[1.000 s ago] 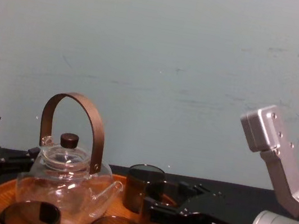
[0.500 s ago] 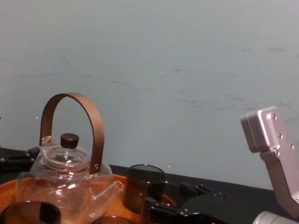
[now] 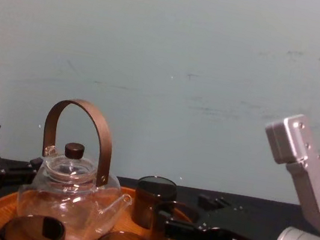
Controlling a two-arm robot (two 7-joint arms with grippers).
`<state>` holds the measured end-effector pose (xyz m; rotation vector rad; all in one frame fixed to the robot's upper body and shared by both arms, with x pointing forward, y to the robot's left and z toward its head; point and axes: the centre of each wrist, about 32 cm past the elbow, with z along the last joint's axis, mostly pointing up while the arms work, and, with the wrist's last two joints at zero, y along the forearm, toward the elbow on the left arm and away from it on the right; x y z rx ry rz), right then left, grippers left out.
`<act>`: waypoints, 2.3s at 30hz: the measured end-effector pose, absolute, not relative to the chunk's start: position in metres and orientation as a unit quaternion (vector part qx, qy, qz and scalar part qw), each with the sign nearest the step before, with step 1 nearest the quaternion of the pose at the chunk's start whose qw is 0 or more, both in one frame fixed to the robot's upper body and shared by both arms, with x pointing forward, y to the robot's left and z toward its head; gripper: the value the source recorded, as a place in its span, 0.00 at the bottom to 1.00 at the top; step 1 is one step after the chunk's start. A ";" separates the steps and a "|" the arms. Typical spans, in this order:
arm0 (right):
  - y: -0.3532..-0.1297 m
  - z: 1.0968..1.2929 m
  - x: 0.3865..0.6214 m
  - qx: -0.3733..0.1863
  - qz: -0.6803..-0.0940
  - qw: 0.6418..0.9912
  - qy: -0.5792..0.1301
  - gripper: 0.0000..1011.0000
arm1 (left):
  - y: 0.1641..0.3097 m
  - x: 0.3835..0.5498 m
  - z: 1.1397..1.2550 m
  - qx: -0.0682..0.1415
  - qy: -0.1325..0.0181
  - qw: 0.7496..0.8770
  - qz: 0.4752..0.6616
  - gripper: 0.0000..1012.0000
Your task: Pick up the glass from the table and place it on the tray.
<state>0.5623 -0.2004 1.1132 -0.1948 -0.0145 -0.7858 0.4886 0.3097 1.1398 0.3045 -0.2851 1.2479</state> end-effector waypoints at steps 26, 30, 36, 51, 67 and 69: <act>-0.260 1.149 0.496 -0.047 -0.438 0.896 -0.052 0.99 | 0.310 0.489 1.140 0.141 -0.132 0.791 0.580 0.99; -0.276 1.146 0.489 -0.042 -0.463 0.884 -0.044 0.99 | 0.310 0.489 1.140 0.141 -0.132 0.791 0.580 0.99; -0.295 1.142 0.484 -0.047 -0.507 0.859 -0.045 0.99 | 0.310 0.489 1.140 0.141 -0.132 0.791 0.580 0.99; -0.311 1.135 0.484 -0.064 -0.558 0.827 -0.039 0.99 | 0.310 0.489 1.140 0.141 -0.132 0.791 0.580 0.99; -0.310 1.135 0.484 -0.064 -0.555 0.829 -0.040 0.99 | 0.310 0.489 1.140 0.141 -0.132 0.791 0.580 0.99; -0.310 1.135 0.484 -0.064 -0.555 0.829 -0.040 0.99 | 0.310 0.489 1.140 0.141 -0.132 0.791 0.580 0.99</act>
